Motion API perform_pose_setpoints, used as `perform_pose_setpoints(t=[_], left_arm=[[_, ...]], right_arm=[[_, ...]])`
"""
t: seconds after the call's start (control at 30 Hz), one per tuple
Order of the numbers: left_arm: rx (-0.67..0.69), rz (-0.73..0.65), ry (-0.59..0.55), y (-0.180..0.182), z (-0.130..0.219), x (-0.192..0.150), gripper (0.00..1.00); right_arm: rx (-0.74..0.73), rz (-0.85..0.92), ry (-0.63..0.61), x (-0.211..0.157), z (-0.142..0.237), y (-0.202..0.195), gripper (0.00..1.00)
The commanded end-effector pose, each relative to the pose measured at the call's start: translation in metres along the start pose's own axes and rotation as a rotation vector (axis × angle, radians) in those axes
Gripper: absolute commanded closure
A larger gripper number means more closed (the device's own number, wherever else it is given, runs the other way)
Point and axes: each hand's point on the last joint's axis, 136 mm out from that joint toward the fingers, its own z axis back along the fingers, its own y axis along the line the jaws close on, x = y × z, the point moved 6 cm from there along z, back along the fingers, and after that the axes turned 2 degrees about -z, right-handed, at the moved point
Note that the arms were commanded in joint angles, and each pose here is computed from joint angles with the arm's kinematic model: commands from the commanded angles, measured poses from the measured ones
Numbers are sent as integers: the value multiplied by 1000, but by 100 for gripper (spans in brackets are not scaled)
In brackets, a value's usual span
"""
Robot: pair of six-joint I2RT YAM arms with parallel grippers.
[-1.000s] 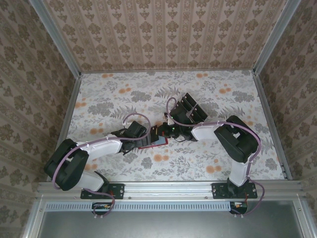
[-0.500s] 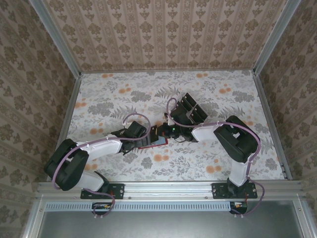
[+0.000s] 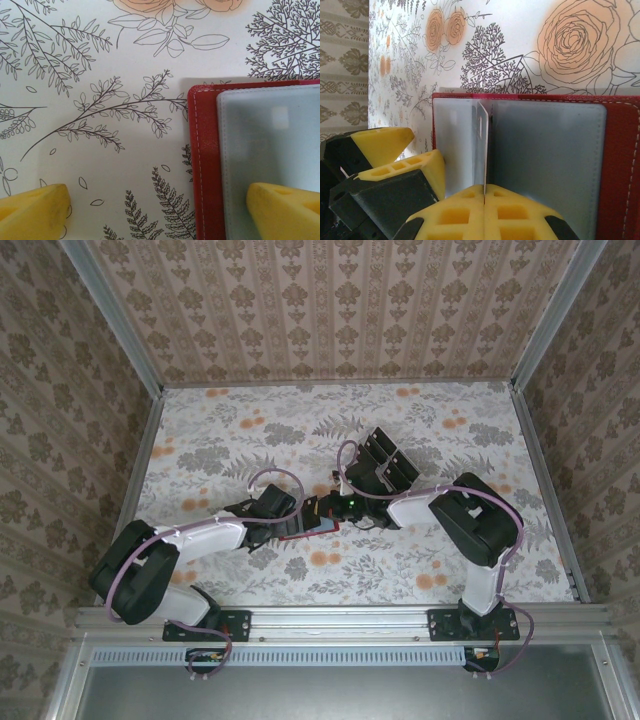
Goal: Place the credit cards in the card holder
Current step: Insert the credit card into the card slot.
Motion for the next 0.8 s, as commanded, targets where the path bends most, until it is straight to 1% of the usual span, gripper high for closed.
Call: perform_pose_setpoints(t=[0.0,0.77], left_arm=[[84,-31,83,18,-6,-23,0],[86,-31,87,18,-7,-25,0]], right_arm=[[-15,-25,30,-9,-3,-13,100],[-21,-67,72,-17,-13,-27,100]])
